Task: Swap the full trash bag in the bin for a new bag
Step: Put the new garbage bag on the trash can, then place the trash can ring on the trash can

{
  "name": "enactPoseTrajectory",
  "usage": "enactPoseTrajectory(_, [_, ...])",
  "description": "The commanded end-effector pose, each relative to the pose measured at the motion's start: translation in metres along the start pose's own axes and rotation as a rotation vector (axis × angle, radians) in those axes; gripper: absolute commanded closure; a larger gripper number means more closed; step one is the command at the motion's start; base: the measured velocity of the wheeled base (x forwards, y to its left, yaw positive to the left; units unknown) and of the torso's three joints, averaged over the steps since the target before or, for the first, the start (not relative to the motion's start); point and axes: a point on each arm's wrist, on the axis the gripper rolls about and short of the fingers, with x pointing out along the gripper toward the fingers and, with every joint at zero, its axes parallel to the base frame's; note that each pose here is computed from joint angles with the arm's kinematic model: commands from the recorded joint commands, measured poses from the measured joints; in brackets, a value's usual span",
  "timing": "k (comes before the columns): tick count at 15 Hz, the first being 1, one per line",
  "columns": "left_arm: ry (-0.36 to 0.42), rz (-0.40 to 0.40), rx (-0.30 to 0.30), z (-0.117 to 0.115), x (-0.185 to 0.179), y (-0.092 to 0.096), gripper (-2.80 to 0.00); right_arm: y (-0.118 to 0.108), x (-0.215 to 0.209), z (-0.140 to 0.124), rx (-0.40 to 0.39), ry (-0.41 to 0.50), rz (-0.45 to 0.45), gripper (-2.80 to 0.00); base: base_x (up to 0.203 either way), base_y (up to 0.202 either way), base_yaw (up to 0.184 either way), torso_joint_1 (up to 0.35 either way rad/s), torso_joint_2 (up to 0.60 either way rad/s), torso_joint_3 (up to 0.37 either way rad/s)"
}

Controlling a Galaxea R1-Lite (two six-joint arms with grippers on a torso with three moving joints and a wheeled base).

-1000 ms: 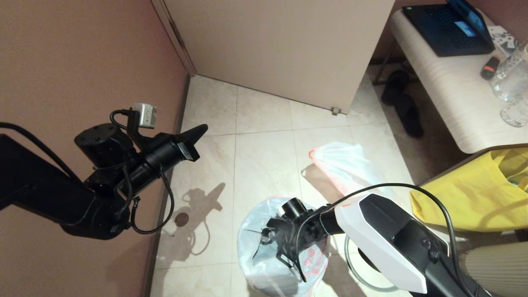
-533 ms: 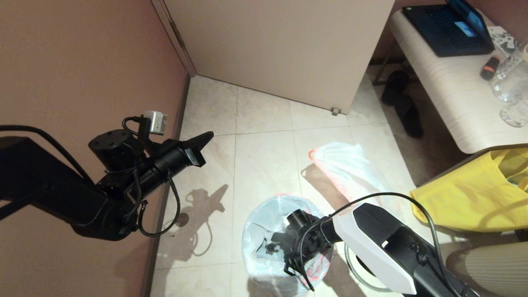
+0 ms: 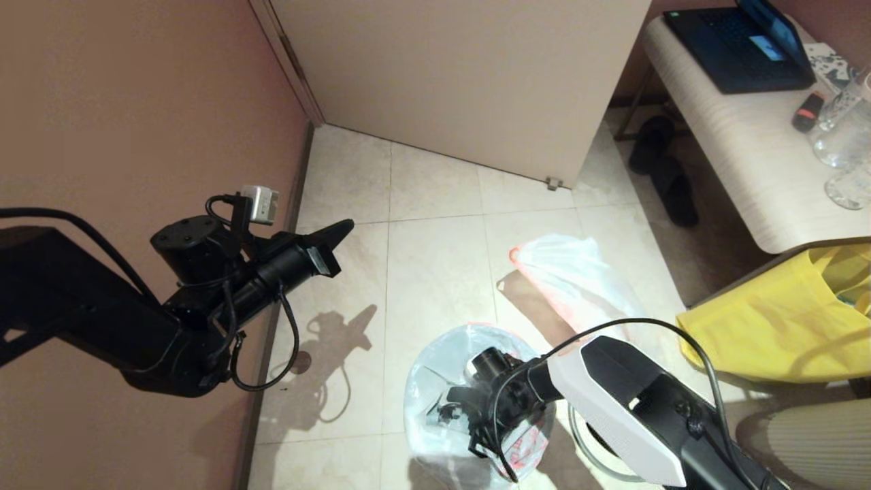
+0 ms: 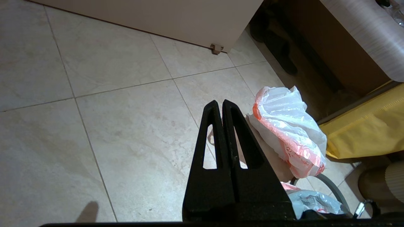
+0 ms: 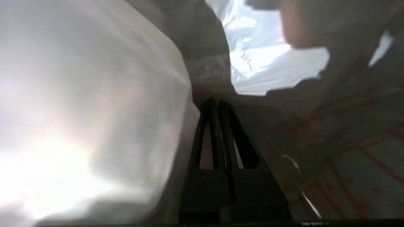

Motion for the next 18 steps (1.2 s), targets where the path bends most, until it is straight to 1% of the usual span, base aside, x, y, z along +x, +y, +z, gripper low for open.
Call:
enactPoseTrajectory(1, [-0.014, -0.004, 0.005, 0.003, -0.001, 0.0, 0.0, 0.0, -0.047, 0.028, -0.009, -0.059, -0.013, 0.0, 0.0, 0.0, 0.0, 0.0, 0.0, 0.0])
enactPoseTrajectory(3, [-0.039, -0.002, 0.016, 0.014, -0.004, -0.002, 0.0, 0.008, -0.096, 0.046, 0.023, -0.108, 0.014, 0.0, 0.0, 0.0, 0.0, 0.0, 0.0, 0.0])
enactPoseTrajectory(5, [-0.049, -0.008, 0.02, 0.019, -0.008, -0.006, 0.0, 0.026, -0.148, 0.061, 0.098, -0.157, 0.043, 0.0, 0.0, 0.0, 0.0, 0.0, 0.0, 0.0])
enactPoseTrajectory(7, [-0.049, -0.015, 0.018, 0.02, -0.009, -0.01, 0.0, 0.052, -0.209, 0.073, 0.199, -0.219, 0.053, 0.0, 0.0, 0.0, 0.0, 0.0, 0.0, 0.0])
enactPoseTrajectory(8, [-0.046, -0.014, 0.017, 0.019, -0.008, -0.01, 0.0, 0.066, -0.24, 0.074, 0.271, -0.251, 0.052, 0.0, 0.0, 0.0, 0.0, 0.0, 0.0, 0.0])
enactPoseTrajectory(9, [-0.038, 0.002, 0.008, 0.017, -0.006, -0.009, 0.0, 0.078, -0.269, 0.073, 0.366, -0.278, 0.035, 0.0, 0.0, 0.0, 0.0, 0.0, 0.0, 0.0])
enactPoseTrajectory(10, [-0.008, 0.02, -0.009, 0.011, -0.009, -0.011, 0.0, 0.088, -0.291, 0.067, 0.478, -0.286, -0.009, 0.0, 0.0, 0.0, 0.0, 0.0, 0.0, 0.0])
enactPoseTrajectory(11, [0.04, 0.046, -0.032, 0.003, -0.014, -0.02, 0.0, 0.097, -0.302, 0.054, 0.592, -0.255, -0.077, 0.0, 0.0, 0.0, 0.0, 0.0, 0.0, 0.0])
enactPoseTrajectory(12, [0.085, 0.08, -0.049, -0.004, -0.023, -0.029, 0.0, 0.108, -0.31, 0.037, 0.662, -0.217, -0.145, 0.0, 0.0, 0.0, 0.0, 0.0, 0.0, 0.0])
enactPoseTrajectory(14, [0.176, 0.132, -0.073, -0.015, -0.056, -0.049, 0.0, 0.135, -0.331, 0.003, 0.759, -0.179, -0.233, 0.0, 0.0, 0.0, 0.0, 0.0, 0.0, 0.0])
enactPoseTrajectory(15, [0.209, 0.144, -0.079, -0.016, -0.078, -0.06, 0.0, 0.145, -0.331, -0.017, 0.808, -0.133, -0.288, 0.0, 0.0, 0.0, 0.0, 0.0, 0.0, 0.0])
enactPoseTrajectory(16, [0.217, 0.136, -0.079, -0.01, -0.099, -0.073, 0.0, 0.153, -0.328, -0.037, 0.848, -0.078, -0.363, 0.0, 0.0, 0.0, 0.0, 0.0, 0.0, 0.0])
enactPoseTrajectory(17, [0.244, 0.119, -0.087, -0.009, -0.12, -0.087, 0.0, 0.161, -0.326, -0.054, 0.882, -0.033, -0.425, 0.0, 0.0, 0.0, 0.0, 0.0, 0.0, 0.0])
enactPoseTrajectory(18, [0.341, 0.096, -0.112, -0.02, -0.14, -0.101, 0.0, 0.166, -0.322, -0.067, 0.928, -0.001, -0.458, 0.0, 0.0, 0.0, 0.0, 0.0, 0.0, 0.0])
